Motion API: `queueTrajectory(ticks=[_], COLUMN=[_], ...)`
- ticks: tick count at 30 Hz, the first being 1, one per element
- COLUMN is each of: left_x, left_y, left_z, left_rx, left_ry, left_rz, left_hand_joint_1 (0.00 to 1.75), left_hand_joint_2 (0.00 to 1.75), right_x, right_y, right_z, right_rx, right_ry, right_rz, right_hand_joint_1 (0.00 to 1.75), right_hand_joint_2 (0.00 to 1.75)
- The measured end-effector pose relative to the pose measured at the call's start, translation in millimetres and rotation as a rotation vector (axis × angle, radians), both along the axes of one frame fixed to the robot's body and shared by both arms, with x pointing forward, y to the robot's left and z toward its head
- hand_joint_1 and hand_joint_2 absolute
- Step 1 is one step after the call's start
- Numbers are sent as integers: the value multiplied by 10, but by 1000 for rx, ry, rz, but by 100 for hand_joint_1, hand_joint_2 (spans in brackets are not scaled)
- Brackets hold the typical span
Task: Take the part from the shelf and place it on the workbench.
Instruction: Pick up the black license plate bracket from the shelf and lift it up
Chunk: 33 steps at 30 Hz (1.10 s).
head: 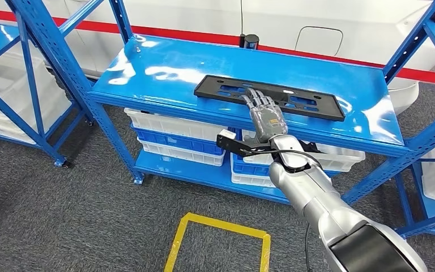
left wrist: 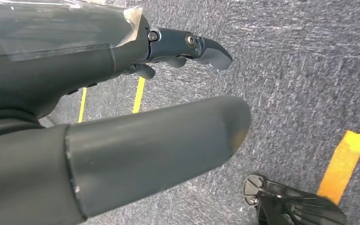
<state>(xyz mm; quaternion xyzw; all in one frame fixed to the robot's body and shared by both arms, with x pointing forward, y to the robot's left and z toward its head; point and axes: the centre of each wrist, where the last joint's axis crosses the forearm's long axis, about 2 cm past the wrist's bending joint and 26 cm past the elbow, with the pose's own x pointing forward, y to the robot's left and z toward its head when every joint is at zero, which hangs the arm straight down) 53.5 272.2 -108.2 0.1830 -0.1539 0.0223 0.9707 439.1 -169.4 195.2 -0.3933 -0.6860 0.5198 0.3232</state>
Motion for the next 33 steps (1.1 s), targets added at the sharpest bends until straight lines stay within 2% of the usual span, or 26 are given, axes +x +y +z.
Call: queueTrajectory(ticks=[22, 33], left_x=[9, 10], left_y=[7, -10], left_z=[1, 2], left_rx=[3, 0], left_ry=[-1, -6], left_rz=[-2, -11], left_hand_joint_1=[0, 0], left_hand_joint_2=[0, 0], right_x=[-2, -11], right_y=[53, -30], right_z=[28, -35], right_rx=[7, -5], right_ry=[-8, 2], right_rz=[8, -6], right_hand_joint_1=[0, 0], right_hand_joint_2=[175, 175])
